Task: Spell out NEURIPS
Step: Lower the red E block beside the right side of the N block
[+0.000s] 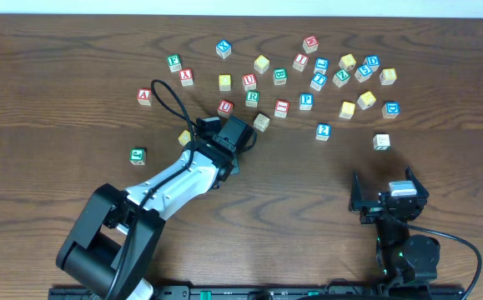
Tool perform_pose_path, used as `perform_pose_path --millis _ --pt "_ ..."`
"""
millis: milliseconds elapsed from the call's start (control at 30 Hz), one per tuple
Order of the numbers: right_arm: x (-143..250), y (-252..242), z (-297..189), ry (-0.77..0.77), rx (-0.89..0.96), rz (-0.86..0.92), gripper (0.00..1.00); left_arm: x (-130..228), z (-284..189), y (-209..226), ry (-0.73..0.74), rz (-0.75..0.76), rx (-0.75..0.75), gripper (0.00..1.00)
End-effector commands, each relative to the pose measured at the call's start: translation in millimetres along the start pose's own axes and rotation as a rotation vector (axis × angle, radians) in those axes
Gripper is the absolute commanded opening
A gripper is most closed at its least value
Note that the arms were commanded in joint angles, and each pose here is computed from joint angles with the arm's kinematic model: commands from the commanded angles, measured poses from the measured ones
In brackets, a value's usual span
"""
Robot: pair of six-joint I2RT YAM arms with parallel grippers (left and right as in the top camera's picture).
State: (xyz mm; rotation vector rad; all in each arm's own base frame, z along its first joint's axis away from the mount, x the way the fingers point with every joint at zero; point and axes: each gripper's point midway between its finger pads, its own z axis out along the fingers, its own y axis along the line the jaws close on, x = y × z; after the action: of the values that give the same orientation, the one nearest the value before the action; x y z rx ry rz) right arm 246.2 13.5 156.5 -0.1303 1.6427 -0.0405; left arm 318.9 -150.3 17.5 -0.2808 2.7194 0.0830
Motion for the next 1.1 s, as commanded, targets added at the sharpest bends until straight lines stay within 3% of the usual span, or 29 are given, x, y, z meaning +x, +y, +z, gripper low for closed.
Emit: perform_pose_path --millis 0,1067 --pt "1.3 -2.2 -0.1 0.004 0.009 0.016 0.99 7.4 4.1 6.7 0.017 0.008 -0.024 0.17" --pt "1.3 -2.1 -0.1 0.004 0.009 0.015 0.99 16.3 11.0 2.0 0.060 0.072 -0.004 0.17"
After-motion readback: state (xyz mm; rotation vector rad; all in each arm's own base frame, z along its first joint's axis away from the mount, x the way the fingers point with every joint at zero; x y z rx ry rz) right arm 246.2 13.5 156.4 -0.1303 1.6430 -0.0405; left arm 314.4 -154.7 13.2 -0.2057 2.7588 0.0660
